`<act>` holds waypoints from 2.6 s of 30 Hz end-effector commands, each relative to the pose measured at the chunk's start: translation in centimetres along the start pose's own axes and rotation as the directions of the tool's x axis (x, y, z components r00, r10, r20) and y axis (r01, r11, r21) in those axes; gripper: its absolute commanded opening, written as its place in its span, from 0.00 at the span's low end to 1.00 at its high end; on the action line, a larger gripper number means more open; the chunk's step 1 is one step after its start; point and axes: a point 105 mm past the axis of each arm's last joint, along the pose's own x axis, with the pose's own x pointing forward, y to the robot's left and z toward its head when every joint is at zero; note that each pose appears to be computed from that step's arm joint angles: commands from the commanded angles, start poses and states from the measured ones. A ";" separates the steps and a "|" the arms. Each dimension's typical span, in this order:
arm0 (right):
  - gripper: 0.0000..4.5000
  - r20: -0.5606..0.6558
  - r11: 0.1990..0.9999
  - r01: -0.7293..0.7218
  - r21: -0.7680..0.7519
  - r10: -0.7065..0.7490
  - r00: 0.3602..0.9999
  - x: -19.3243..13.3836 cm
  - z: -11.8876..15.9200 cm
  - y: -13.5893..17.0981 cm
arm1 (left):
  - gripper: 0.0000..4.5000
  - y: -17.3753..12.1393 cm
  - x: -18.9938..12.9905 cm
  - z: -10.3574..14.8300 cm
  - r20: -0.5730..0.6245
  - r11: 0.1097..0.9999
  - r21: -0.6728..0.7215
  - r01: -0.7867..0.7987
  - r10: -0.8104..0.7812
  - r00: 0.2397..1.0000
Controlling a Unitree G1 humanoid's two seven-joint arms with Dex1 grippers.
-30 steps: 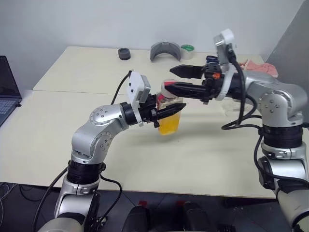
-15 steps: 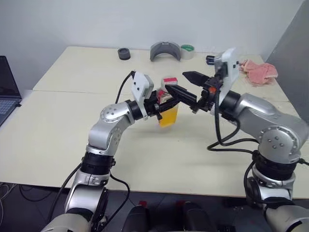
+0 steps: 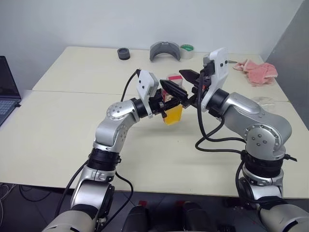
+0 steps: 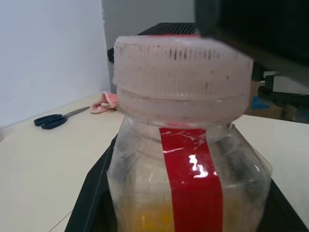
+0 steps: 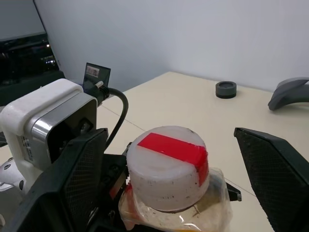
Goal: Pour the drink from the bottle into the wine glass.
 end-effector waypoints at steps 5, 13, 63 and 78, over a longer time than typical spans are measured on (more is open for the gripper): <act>0.62 0.063 0.999 -0.019 -0.038 0.022 0.998 0.1 1.5 0.7 | 0.42 -0.5 0.1 1.9 0.049 0.998 0.057 0.013 -0.016 0.999; 0.42 0.068 0.999 -0.026 -0.047 0.029 0.997 0.3 1.7 0.7 | 0.42 -0.9 -0.1 2.1 0.049 0.998 0.060 0.019 -0.022 0.999; 0.99 -0.036 0.974 -0.193 -0.119 0.190 0.981 -4.9 3.5 0.2 | 0.42 -2.2 -2.4 4.7 0.012 0.996 0.049 0.080 -0.080 0.997; 0.99 0.113 0.994 0.029 -0.108 -0.017 0.993 -1.0 3.3 2.0 | 0.42 -1.9 -0.2 3.8 0.040 0.990 0.050 0.131 -0.133 0.990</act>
